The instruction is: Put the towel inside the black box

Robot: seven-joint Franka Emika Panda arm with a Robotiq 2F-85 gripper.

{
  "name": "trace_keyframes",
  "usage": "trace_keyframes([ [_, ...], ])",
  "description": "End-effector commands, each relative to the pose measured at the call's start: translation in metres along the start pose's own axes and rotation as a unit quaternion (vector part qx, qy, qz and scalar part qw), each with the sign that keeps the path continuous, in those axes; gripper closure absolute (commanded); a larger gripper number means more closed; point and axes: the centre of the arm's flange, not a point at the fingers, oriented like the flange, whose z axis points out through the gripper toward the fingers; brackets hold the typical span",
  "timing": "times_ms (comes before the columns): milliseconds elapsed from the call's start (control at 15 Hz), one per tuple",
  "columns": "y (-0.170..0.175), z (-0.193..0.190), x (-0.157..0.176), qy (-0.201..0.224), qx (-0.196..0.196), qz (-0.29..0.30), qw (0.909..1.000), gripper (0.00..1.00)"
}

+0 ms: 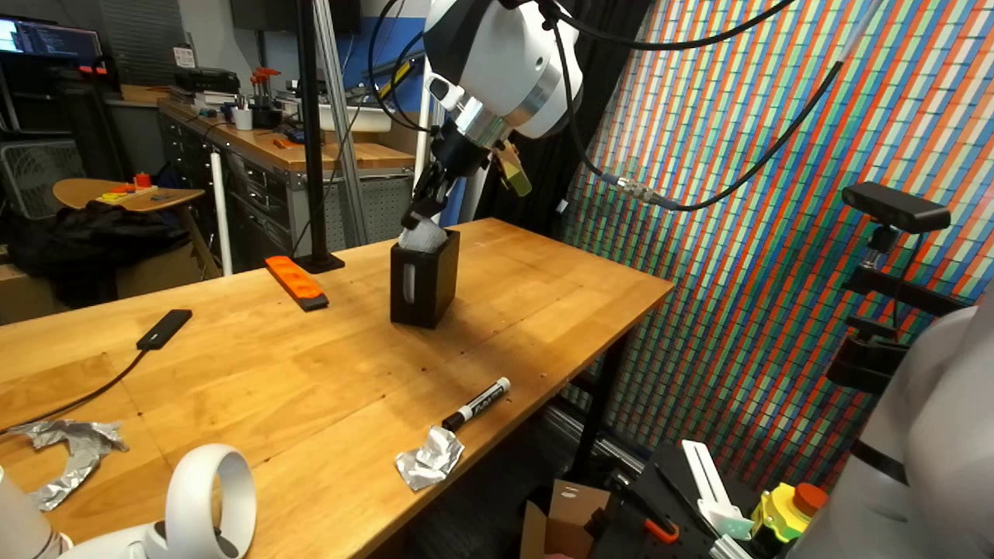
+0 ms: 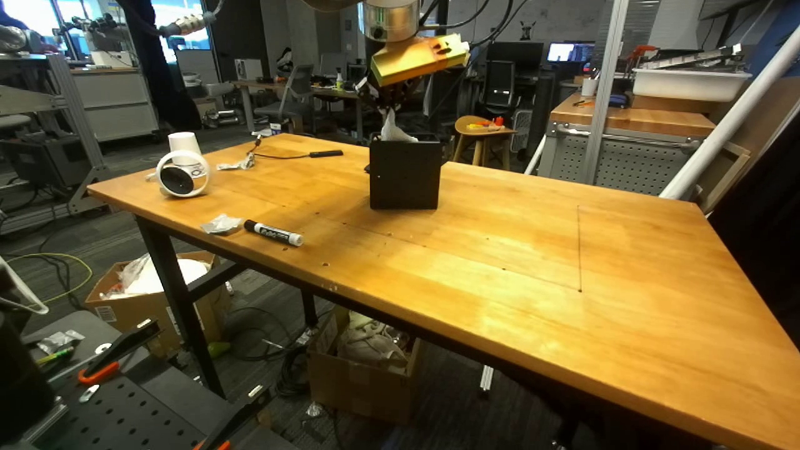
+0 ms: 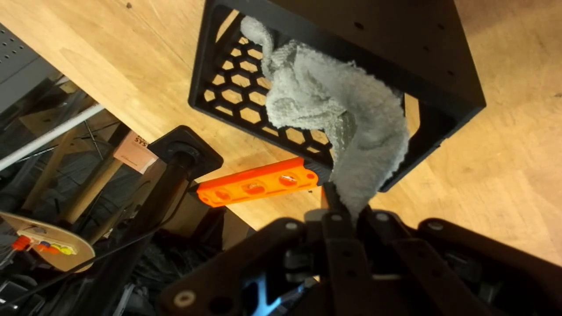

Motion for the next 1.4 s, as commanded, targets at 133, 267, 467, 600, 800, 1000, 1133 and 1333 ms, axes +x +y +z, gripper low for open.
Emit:
trace_keyframes([
  [133,0.018,-0.006,0.003,-0.048,-0.053,-0.032,0.9969,0.97],
  [267,0.022,-0.009,0.000,-0.076,-0.074,-0.045,0.9934,0.97],
  [467,0.021,-0.013,-0.003,-0.116,-0.085,-0.057,0.9880,0.97],
  [600,0.016,-0.015,-0.004,-0.137,-0.081,-0.070,0.9848,0.97],
  [800,0.012,-0.014,-0.004,-0.156,-0.074,-0.086,0.9813,0.97],
  [1000,0.011,-0.013,-0.004,-0.175,-0.070,-0.090,0.9779,0.97],
  [1133,0.008,-0.013,-0.005,-0.192,-0.058,-0.081,0.9764,0.97],
  [1333,0.010,-0.008,0.011,-0.199,-0.041,-0.034,0.9786,0.97],
])
